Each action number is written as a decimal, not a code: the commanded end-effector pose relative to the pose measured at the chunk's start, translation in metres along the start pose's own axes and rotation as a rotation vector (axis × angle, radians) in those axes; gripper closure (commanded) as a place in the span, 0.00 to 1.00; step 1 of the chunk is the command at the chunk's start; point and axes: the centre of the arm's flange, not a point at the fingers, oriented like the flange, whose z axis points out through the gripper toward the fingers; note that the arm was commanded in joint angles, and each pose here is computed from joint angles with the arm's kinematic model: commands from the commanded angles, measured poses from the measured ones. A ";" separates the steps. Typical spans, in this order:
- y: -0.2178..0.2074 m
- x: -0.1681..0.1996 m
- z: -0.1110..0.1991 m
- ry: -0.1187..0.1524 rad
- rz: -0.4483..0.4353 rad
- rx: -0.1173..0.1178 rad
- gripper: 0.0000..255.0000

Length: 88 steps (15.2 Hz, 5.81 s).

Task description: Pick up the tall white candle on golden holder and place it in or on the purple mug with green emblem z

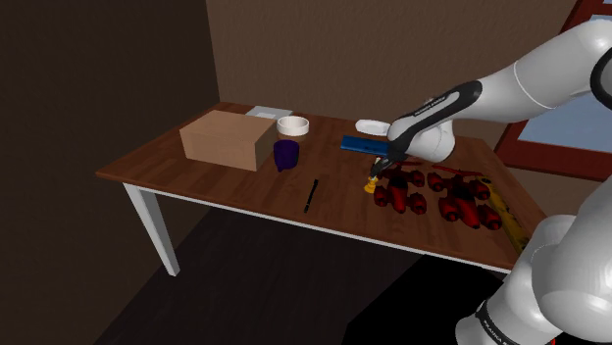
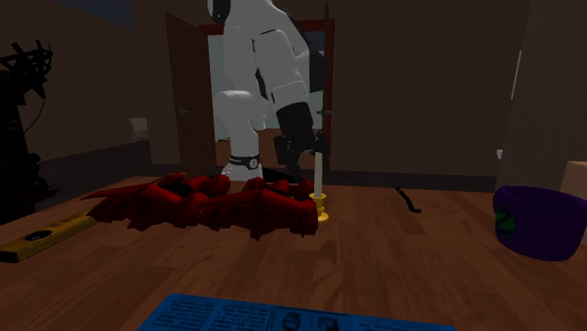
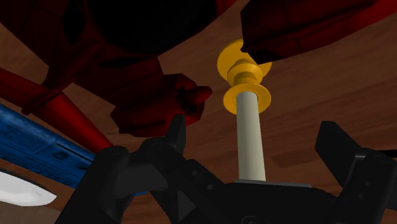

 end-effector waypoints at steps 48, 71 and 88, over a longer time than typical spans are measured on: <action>0.000 0.061 -0.121 0.001 0.001 0.000 1.00; -0.114 0.262 -0.061 0.001 0.001 0.000 1.00; -0.187 0.372 0.015 0.001 0.001 0.000 1.00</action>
